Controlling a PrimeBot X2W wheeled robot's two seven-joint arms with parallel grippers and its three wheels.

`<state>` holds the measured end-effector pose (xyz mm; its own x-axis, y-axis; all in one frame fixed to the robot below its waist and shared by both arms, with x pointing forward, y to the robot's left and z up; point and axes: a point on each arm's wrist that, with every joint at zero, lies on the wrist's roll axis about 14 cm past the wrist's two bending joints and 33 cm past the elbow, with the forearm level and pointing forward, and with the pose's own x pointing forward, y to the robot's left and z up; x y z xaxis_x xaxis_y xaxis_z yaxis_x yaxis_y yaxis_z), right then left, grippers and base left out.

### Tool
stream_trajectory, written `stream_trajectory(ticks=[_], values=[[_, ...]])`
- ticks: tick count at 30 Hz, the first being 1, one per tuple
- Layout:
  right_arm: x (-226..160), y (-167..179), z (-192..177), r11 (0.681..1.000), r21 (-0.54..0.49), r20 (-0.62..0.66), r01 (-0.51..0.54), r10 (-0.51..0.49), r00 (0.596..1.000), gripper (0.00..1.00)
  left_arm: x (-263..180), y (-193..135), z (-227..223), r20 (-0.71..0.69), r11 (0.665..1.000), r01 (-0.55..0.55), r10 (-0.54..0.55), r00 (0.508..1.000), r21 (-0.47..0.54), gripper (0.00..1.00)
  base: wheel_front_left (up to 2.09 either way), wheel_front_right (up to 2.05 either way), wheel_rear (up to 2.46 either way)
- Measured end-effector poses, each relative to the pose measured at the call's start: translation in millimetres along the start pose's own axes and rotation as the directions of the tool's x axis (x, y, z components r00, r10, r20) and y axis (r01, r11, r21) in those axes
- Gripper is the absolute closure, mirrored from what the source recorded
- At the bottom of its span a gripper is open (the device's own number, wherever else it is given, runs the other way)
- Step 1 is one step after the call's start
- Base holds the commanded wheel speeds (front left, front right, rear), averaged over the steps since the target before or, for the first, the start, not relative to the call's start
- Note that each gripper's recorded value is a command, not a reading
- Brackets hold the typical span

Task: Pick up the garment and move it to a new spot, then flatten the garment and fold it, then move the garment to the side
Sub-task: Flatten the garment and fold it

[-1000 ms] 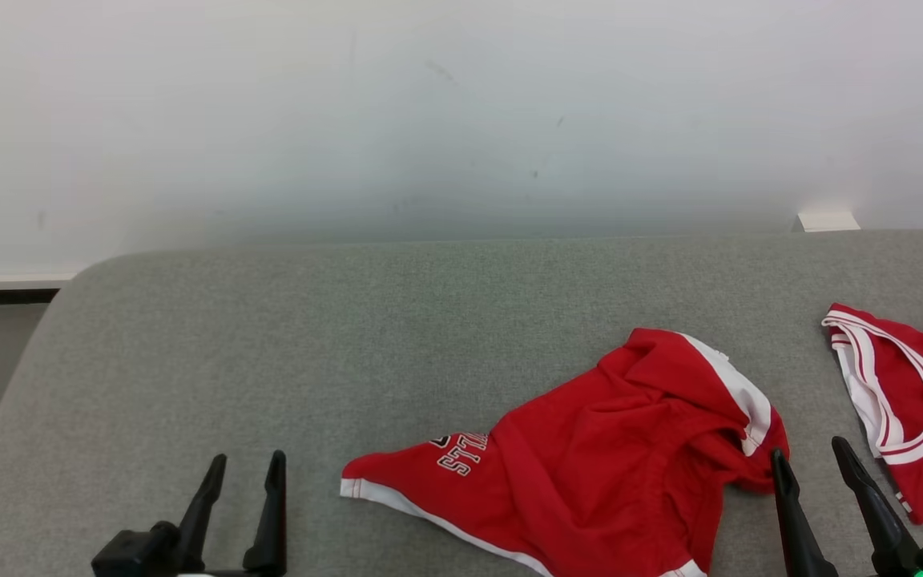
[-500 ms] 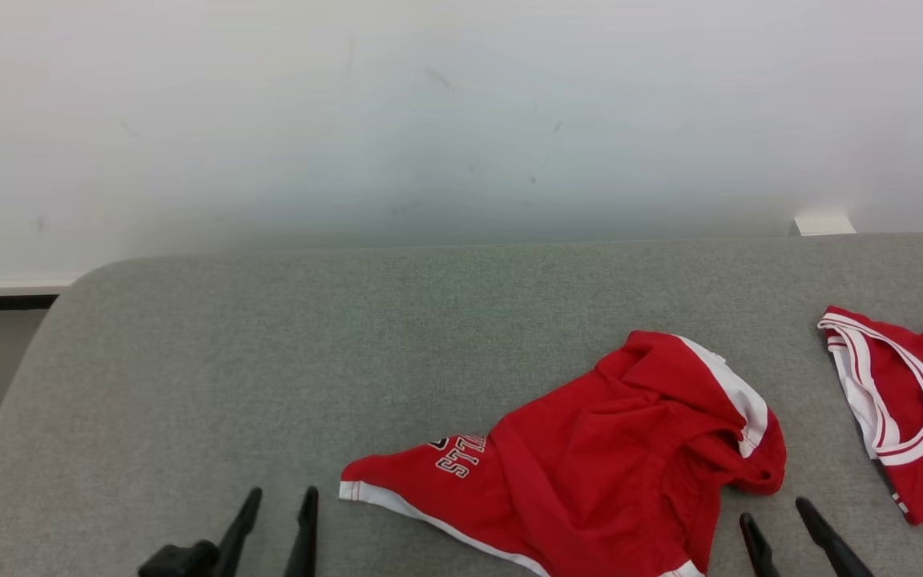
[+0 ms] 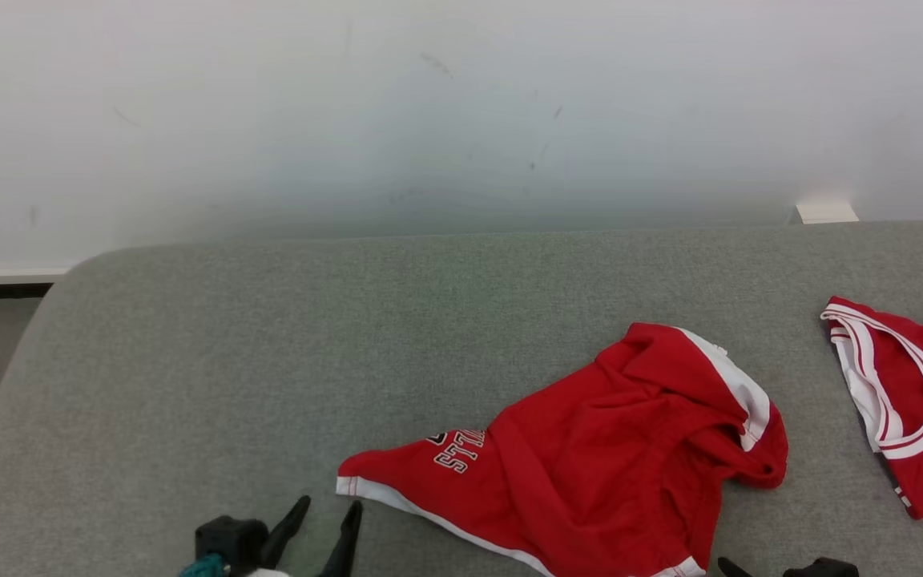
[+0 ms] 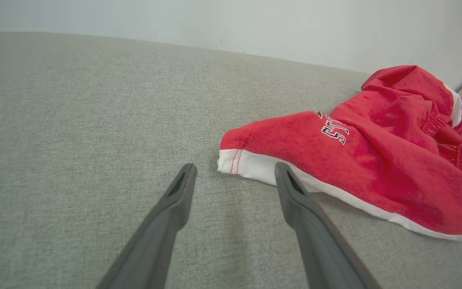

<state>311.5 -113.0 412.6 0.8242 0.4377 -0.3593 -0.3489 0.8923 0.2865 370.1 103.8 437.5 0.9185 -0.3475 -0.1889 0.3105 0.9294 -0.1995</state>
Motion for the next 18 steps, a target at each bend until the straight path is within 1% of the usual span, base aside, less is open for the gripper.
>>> stream_trajectory(ticks=[2,7,14,15,17,18], values=[[4,0,-8,1.0,-0.005,-0.047,-0.006,0.006,0.999,0.0,4,-4,-1,-0.015,1.0,0.016,-0.016,1.0,0.001,0.0,0.0,0.0,0.0],[15,5,-9,0.999,-0.022,-0.073,-0.033,0.032,0.997,0.0,9,-9,-10,-0.073,0.999,0.045,-0.044,0.996,0.012,0.0,0.0,0.0,0.0],[24,13,-16,0.997,-0.018,-0.114,-0.07,0.068,0.991,0.0,19,2,-15,-0.116,0.998,0.043,-0.038,0.993,0.043,0.0,0.0,0.0,0.0],[26,14,-17,0.997,-0.016,-0.121,-0.074,0.071,0.99,0.01,22,1,-15,-0.117,0.998,0.048,-0.043,0.992,0.042,0.0,0.0,0.0,0.0],[27,13,-19,0.997,-0.015,-0.13,-0.077,0.074,0.989,0.08,26,1,-17,-0.131,0.998,0.054,-0.048,0.99,0.043,0.0,0.0,0.0,0.0],[28,13,-20,0.997,-0.017,-0.136,-0.08,0.077,0.988,0.09,28,1,-19,-0.142,0.997,0.058,-0.051,0.989,0.047,0.0,0.0,0.0,0.0]])
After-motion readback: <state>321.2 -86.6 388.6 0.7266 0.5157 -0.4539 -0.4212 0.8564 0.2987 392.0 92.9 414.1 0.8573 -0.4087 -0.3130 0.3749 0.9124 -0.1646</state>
